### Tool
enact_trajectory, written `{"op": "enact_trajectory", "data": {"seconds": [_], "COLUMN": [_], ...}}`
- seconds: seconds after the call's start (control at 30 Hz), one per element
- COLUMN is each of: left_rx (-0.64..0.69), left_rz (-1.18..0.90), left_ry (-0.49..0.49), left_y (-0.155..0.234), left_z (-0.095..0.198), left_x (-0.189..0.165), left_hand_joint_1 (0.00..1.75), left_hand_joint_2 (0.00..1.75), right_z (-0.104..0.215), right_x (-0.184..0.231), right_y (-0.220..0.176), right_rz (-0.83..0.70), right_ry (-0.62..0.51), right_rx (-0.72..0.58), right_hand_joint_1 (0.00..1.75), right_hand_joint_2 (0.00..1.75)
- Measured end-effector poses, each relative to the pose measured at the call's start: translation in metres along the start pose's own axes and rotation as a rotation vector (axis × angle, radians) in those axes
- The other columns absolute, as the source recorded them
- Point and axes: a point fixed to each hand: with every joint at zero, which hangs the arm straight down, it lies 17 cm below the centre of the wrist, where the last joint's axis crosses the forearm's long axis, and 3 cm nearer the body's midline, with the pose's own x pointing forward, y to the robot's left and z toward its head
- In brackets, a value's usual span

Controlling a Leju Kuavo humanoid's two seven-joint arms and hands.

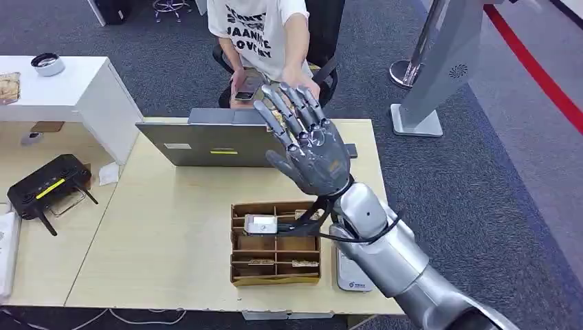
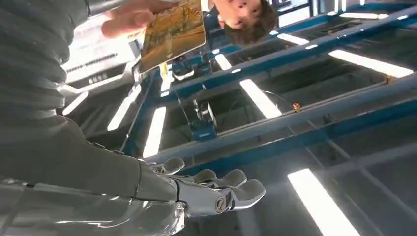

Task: Pass the card to the sensor for recognition and then transmit it.

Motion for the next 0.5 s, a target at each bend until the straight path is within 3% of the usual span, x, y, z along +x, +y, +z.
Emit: {"op": "enact_trajectory", "data": {"seconds": [0.1,0.13,0.17,0.5], "left_rx": [-0.003,-0.002,-0.003,-0.001], "left_rz": [-0.009,-0.011,-0.012,-0.029], "left_ry": [-0.002,-0.002,-0.003,-0.006], "left_y": [-0.001,0.000,-0.001,0.001], "left_z": [0.000,0.000,0.000,0.000], "left_x": [0.001,0.001,0.002,0.003], "left_hand_joint_1": [0.00,0.00,0.00,0.00], "left_hand_joint_2": [0.00,0.00,0.00,0.00], "right_z": [-0.002,-0.003,-0.004,0.003], "right_x": [-0.010,-0.012,-0.015,-0.034], "right_y": [0.011,0.013,0.015,0.045], "right_rz": [0.036,0.044,0.053,0.090], "right_ry": [0.003,0.004,0.004,0.018], "right_rx": [0.036,0.043,0.050,0.152], "right_hand_joint_1": [0.00,1.19,1.75,1.75], "right_hand_joint_2": [1.75,1.75,1.75,1.75]}}
